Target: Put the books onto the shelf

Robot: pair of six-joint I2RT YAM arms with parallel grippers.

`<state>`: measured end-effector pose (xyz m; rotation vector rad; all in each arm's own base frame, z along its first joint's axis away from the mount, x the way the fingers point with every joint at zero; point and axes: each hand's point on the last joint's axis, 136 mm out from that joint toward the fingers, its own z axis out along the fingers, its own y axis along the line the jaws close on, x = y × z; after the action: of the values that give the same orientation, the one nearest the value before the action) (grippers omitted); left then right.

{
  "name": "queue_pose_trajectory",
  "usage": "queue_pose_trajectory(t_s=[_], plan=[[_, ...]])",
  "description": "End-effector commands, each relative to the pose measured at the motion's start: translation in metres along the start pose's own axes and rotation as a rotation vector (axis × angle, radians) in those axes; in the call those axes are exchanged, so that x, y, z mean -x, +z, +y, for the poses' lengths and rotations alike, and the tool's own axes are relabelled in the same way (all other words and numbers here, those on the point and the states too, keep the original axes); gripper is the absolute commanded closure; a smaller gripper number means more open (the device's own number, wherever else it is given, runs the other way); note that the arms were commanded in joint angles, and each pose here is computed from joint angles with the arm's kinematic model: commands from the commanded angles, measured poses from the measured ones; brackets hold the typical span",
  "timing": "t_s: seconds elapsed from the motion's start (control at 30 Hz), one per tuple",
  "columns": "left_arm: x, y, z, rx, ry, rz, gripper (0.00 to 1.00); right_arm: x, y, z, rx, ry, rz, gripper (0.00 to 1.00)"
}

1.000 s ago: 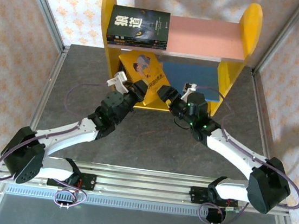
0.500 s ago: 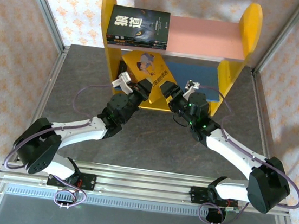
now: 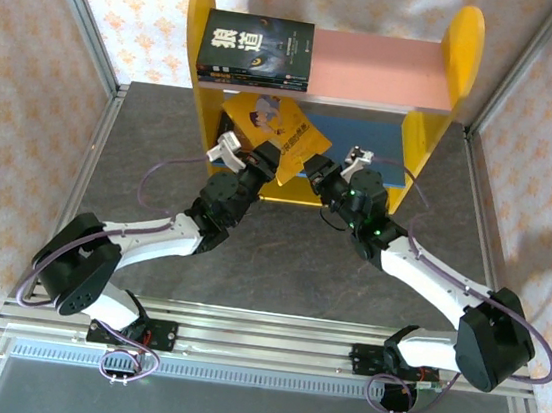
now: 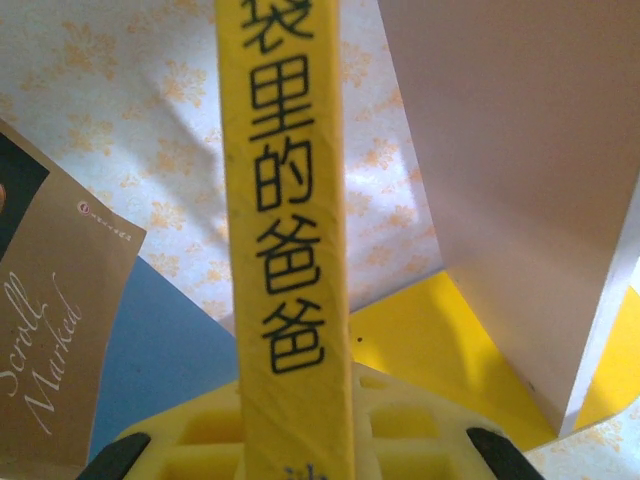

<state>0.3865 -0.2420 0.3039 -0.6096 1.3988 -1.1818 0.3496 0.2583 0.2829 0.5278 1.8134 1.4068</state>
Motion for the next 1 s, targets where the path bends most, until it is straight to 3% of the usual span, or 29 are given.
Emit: queue_pose_trajectory(t_s=[0.0, 0.4, 0.7, 0.97], plan=[[0.006, 0.007, -0.042, -0.102, -0.027, -0.011, 0.97, 0.016, -0.006, 0.011, 0.051, -0.02, -0.05, 0.96], [0.005, 0.001, -0.027, -0.011, 0.042, 0.007, 0.46, 0.037, -0.012, 0.039, 0.147, -0.163, -0.038, 1.0], [0.017, -0.028, -0.001, 0.151, 0.173, 0.038, 0.42, 0.052, -0.012, 0.053, 0.197, -0.287, 0.014, 1.0], [0.045, -0.067, 0.006, 0.317, 0.385, 0.083, 0.4, 0.059, -0.012, 0.047, 0.183, -0.397, 0.089, 1.0]])
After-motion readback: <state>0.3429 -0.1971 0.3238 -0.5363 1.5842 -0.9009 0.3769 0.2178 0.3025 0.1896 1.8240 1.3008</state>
